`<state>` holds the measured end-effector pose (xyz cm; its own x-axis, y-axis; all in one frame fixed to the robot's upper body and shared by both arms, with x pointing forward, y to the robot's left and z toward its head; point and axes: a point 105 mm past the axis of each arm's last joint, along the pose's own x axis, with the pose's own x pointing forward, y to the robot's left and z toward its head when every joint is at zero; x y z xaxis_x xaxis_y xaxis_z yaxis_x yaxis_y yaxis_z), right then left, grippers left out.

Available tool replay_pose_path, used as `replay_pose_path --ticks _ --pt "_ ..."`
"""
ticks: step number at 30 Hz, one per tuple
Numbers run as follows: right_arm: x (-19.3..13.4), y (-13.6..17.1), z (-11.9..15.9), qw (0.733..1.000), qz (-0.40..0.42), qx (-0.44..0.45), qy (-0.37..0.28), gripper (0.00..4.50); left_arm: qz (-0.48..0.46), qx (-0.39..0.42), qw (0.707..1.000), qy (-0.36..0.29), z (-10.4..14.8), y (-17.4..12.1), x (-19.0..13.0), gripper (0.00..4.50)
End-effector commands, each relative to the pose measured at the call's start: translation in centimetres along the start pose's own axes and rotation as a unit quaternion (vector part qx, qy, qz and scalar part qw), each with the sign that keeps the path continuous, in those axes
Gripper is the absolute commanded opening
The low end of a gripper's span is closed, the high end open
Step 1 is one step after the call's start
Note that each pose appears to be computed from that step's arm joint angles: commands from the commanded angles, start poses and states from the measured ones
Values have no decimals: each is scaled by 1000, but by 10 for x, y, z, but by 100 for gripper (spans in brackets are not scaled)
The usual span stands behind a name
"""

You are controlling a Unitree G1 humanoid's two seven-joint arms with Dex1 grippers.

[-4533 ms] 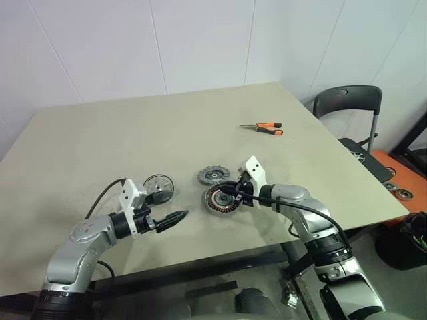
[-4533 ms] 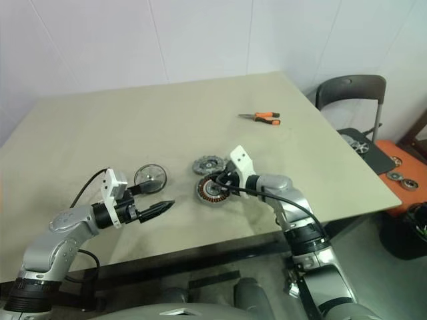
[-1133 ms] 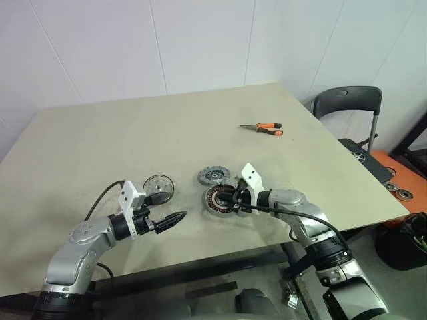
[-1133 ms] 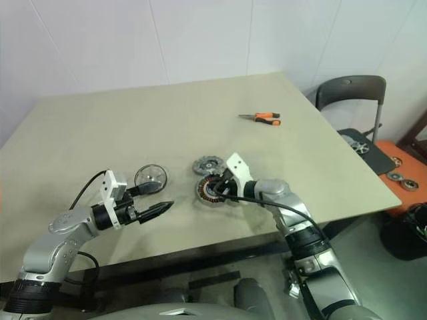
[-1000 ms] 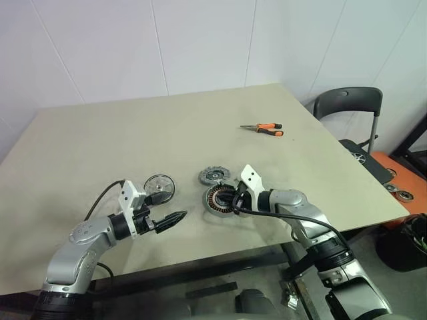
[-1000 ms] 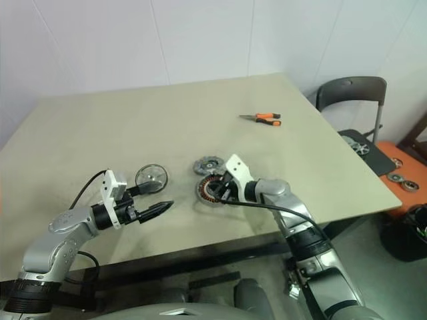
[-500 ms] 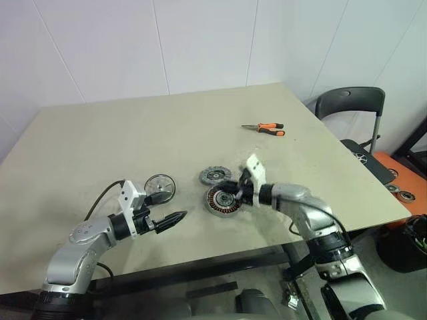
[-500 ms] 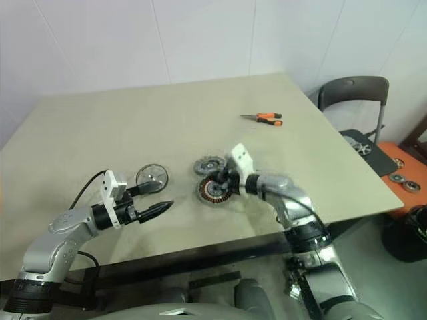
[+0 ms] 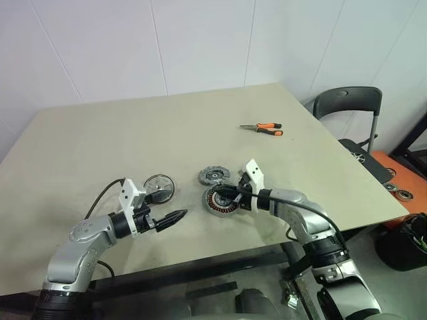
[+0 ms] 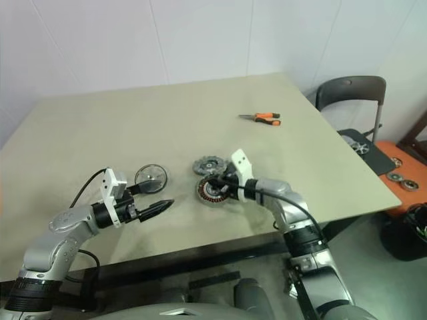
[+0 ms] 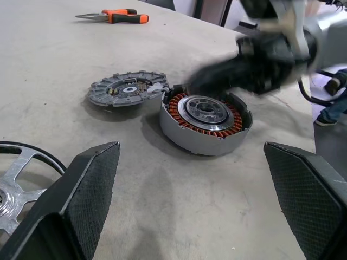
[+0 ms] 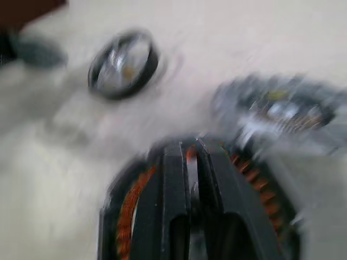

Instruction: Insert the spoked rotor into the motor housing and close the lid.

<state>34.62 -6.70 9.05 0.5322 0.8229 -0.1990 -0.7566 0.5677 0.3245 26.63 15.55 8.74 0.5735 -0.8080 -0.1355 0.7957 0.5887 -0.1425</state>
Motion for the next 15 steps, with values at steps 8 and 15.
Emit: replay_pose_path --ticks 8,15 --pt "-5 5 -52 983 12 -130 128 38 4 18 1000 -19 13 2 -2 450" --pt "-3 -2 -36 990 -6 -110 87 38 4 18 1000 -17 11 2 -3 450"
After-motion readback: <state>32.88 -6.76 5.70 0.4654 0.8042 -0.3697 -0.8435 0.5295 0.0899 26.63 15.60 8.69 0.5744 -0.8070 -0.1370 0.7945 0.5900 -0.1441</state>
